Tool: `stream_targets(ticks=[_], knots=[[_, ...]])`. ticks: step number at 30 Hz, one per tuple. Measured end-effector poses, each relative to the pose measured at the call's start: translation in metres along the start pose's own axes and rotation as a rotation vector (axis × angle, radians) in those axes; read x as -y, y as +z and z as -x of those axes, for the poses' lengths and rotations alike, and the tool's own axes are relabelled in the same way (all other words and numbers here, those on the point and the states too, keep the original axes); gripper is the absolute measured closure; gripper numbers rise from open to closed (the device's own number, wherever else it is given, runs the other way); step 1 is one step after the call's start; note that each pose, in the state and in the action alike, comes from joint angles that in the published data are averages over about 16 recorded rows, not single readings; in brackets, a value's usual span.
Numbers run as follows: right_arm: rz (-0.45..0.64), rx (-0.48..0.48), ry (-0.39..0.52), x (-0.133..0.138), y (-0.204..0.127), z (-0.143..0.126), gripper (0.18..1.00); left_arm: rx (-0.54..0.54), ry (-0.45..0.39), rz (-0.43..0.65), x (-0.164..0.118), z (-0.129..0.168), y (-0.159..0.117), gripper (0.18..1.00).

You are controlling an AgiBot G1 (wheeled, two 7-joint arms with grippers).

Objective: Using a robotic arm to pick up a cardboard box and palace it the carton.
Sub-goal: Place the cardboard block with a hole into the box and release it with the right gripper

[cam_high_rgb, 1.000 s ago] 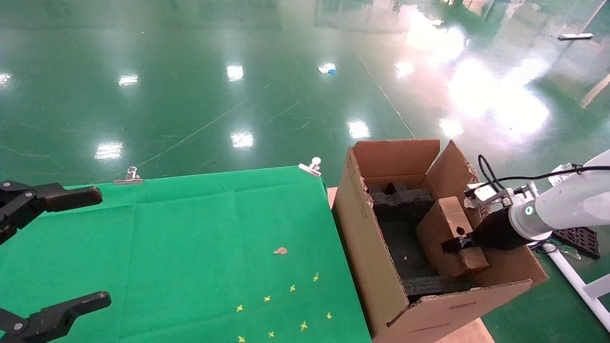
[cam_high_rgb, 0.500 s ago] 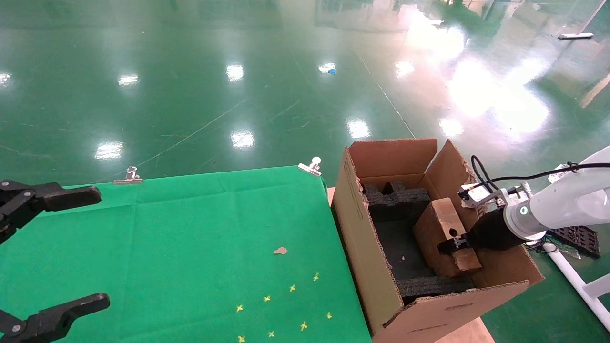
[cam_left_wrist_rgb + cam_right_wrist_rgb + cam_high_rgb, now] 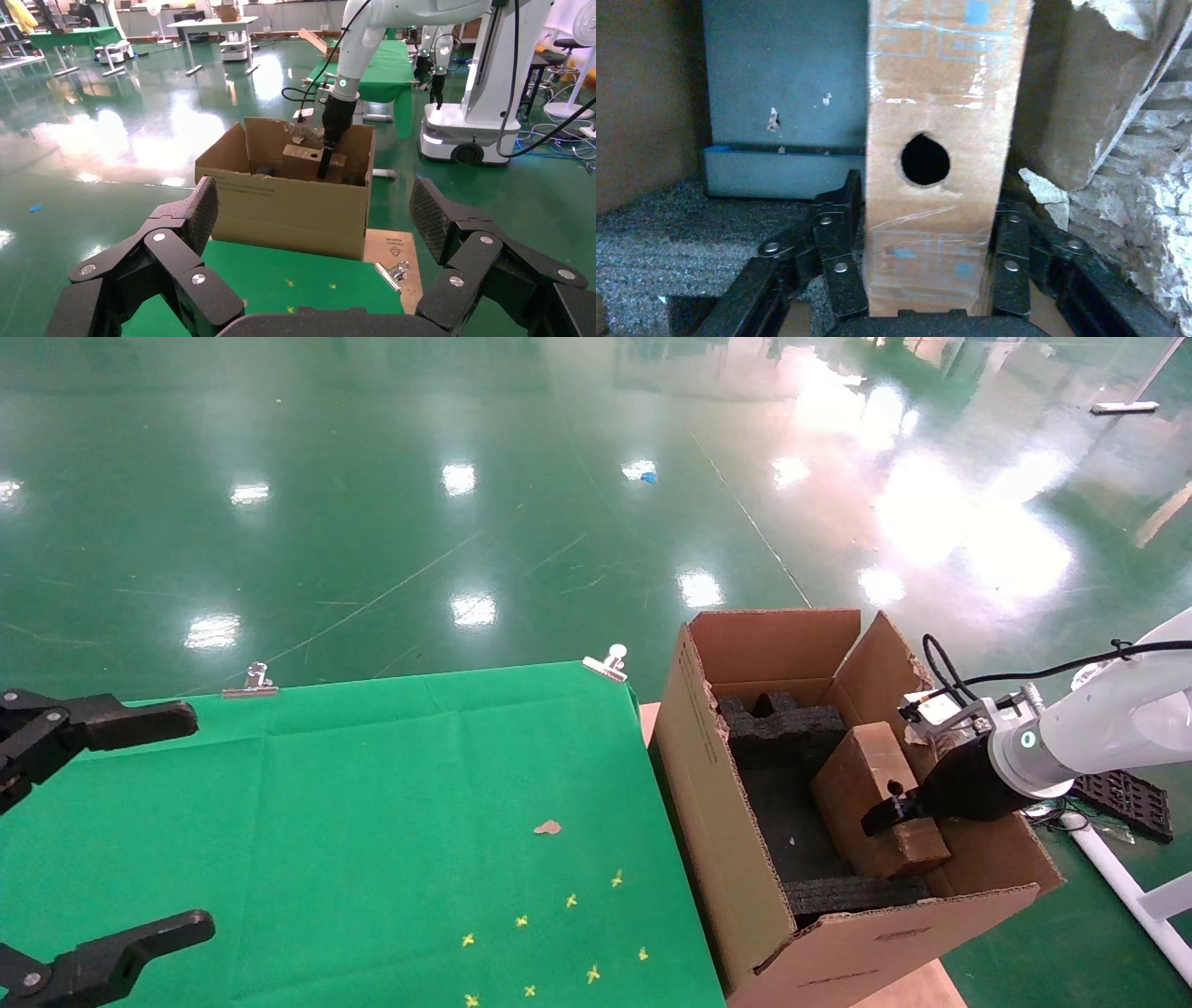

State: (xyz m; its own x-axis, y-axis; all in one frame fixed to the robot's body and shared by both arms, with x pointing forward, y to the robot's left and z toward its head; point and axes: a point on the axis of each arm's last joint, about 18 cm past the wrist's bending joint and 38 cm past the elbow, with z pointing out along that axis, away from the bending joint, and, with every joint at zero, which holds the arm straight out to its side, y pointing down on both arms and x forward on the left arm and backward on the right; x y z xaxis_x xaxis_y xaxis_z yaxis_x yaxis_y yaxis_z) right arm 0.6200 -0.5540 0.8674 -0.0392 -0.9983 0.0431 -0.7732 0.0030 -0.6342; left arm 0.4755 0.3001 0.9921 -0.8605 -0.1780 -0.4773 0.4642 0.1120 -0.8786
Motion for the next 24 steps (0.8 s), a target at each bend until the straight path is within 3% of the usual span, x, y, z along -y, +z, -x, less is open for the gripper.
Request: stream_targets(ticks=[14,24], knots=[[-0.049,0.003,-0.026,0.022,-0.023,0.000,0.409,0.000,0.000,0.000,0.000,0.000,0.000,0.184],[-0.216,0.018,-0.107,0.075,-0.091,-0.003,0.252,0.000,0.000,0.000,0.000,0.000,0.000,0.184]])
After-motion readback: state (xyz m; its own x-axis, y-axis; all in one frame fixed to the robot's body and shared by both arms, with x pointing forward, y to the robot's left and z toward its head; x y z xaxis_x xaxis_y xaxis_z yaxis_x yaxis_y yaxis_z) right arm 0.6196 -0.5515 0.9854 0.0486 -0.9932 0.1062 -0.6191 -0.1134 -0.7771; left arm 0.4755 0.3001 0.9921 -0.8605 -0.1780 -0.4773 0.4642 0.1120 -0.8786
